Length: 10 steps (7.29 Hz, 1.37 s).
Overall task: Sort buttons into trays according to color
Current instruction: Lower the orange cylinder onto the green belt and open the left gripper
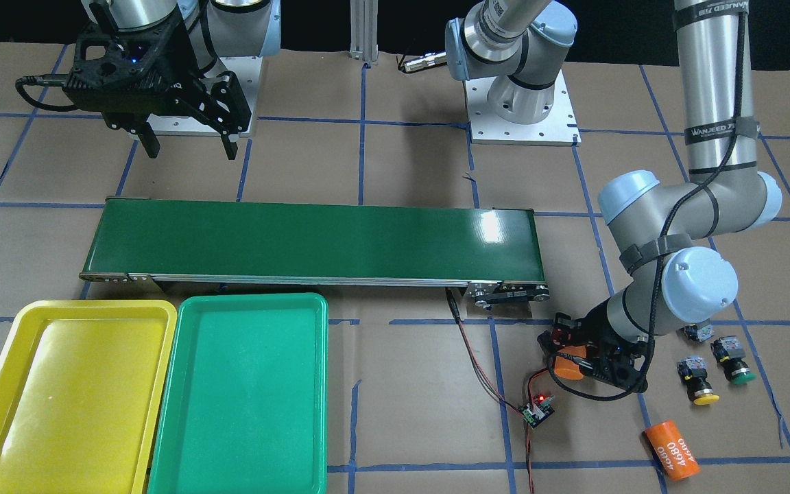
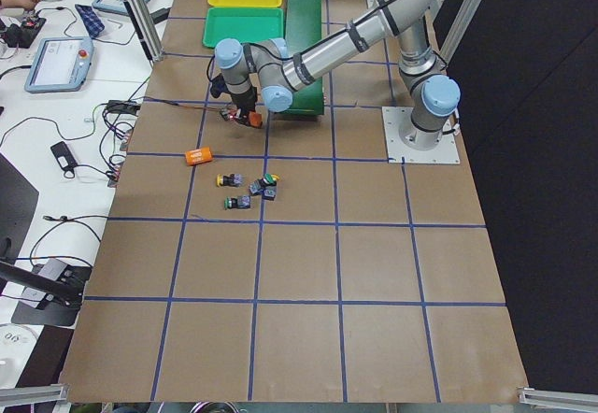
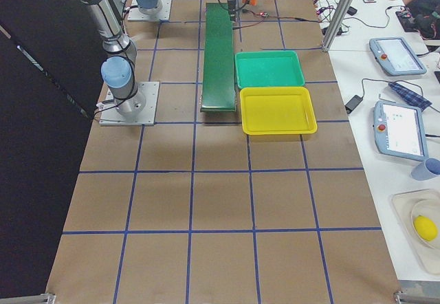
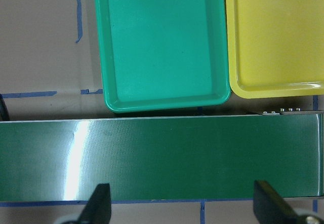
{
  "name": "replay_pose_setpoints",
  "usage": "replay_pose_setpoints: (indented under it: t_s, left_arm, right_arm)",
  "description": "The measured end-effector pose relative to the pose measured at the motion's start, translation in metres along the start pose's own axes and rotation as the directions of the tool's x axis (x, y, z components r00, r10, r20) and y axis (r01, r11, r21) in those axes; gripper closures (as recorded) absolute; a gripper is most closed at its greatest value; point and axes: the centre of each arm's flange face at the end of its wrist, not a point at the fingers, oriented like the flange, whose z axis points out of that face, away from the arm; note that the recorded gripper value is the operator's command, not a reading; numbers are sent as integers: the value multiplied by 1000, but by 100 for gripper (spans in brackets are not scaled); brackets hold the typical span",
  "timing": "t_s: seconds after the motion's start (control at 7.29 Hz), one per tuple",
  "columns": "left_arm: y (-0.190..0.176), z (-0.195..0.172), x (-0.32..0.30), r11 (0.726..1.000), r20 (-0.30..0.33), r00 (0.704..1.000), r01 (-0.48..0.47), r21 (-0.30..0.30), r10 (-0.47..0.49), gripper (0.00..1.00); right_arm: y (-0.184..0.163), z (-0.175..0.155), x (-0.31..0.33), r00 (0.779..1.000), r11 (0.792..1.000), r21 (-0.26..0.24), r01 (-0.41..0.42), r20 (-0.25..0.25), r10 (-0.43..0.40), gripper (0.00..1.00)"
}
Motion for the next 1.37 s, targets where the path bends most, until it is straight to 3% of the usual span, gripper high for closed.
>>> replay_pose_setpoints:
  t_s: [0.27, 0.55, 0.69, 0.82, 1.37]
  left_arm:
    - [30, -41, 65, 984, 19, 985, -173, -37, 173, 100]
    - [70, -43, 136, 951, 37, 953, -299, -76, 302, 100]
    - [85, -30, 153, 942, 36, 944, -325, -87, 329, 61]
    - [90, -17, 159, 938, 40, 940, -335, -87, 339, 1]
    - [95, -10, 156, 950, 33, 951, -305, -60, 308, 0]
  right_arm:
    - [0, 0, 0, 1000, 1000, 0, 0, 0, 0, 0]
    - [0, 0, 0, 1000, 1000, 1, 0, 0, 0, 0]
    - [0, 0, 0, 1000, 1000, 1, 0, 1, 0, 0]
    - [0, 0, 0, 1000, 1000, 1, 0, 1, 0, 0]
    - [0, 0, 0, 1000, 1000, -1, 0, 0, 0, 0]
